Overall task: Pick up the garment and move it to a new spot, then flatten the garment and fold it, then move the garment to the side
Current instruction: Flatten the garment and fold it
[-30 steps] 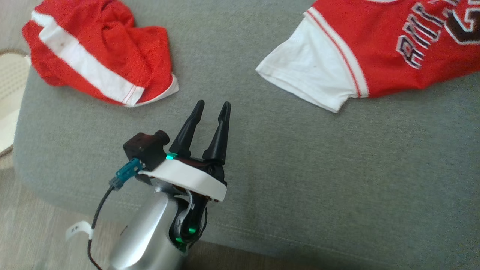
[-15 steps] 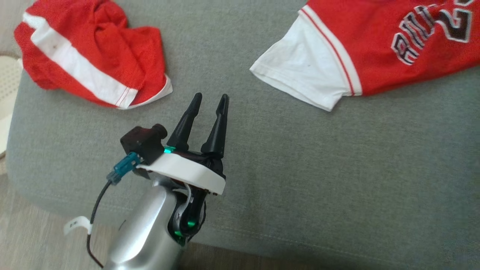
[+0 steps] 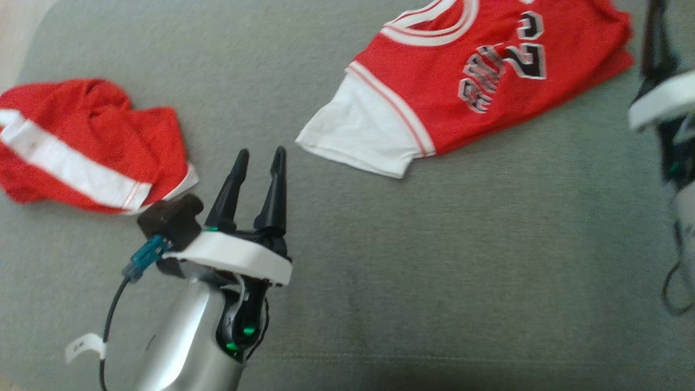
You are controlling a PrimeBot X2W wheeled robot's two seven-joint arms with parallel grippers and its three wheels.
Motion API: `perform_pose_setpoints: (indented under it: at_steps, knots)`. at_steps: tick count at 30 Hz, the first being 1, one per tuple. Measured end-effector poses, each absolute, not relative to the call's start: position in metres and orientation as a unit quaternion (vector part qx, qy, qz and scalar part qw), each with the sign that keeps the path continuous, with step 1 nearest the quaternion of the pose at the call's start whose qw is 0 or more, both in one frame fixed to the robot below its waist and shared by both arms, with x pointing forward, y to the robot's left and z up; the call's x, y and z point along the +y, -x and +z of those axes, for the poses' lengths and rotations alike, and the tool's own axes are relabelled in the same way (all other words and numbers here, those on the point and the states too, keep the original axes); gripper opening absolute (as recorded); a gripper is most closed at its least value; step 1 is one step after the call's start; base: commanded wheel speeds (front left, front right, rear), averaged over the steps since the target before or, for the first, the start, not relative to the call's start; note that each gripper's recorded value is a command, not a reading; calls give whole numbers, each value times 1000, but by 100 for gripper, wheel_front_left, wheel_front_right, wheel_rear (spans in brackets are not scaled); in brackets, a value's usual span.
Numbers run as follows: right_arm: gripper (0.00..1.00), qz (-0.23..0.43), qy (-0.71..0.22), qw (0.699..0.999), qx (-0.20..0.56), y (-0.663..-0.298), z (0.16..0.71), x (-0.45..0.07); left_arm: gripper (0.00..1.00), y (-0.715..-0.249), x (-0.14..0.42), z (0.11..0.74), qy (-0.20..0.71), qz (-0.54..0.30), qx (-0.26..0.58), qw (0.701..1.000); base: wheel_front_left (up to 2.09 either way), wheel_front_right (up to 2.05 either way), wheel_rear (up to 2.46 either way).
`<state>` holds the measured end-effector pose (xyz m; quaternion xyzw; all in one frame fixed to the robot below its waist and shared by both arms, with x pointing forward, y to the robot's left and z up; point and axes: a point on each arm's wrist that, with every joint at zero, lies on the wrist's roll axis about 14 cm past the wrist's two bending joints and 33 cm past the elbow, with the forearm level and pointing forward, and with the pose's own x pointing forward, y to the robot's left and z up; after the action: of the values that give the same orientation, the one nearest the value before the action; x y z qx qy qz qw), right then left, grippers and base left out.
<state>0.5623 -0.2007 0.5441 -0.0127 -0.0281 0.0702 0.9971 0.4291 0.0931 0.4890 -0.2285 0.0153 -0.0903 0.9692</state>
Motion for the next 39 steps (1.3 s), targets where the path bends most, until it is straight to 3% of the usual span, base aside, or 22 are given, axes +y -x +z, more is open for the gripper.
perform_pose_setpoints:
  at_steps: [6, 14, 24, 32, 39]
  knots:
    - [100, 35, -25, 999, -31, -492, 526, -222, 100, -424, 75, 492, 228, -116, 16, 967, 0, 0, 0]
    - [100, -17, -69, 997, -18, -429, 499, -235, 100, -424, 61, 481, 210, -132, 36, 968, 0, 0, 0]
    - [100, -32, -52, 997, -42, -424, 519, -243, 100, -444, 44, 432, 155, -141, 109, 972, 0, 0, 0]
    - [100, -38, -54, 998, -26, -422, 508, -243, 100, -484, 54, 407, 62, -119, 141, 981, 0, 0, 0]
    - [100, -46, -51, 998, -18, -420, 502, -249, 100, -487, 57, 379, 20, -122, 189, 974, 0, 0, 0]
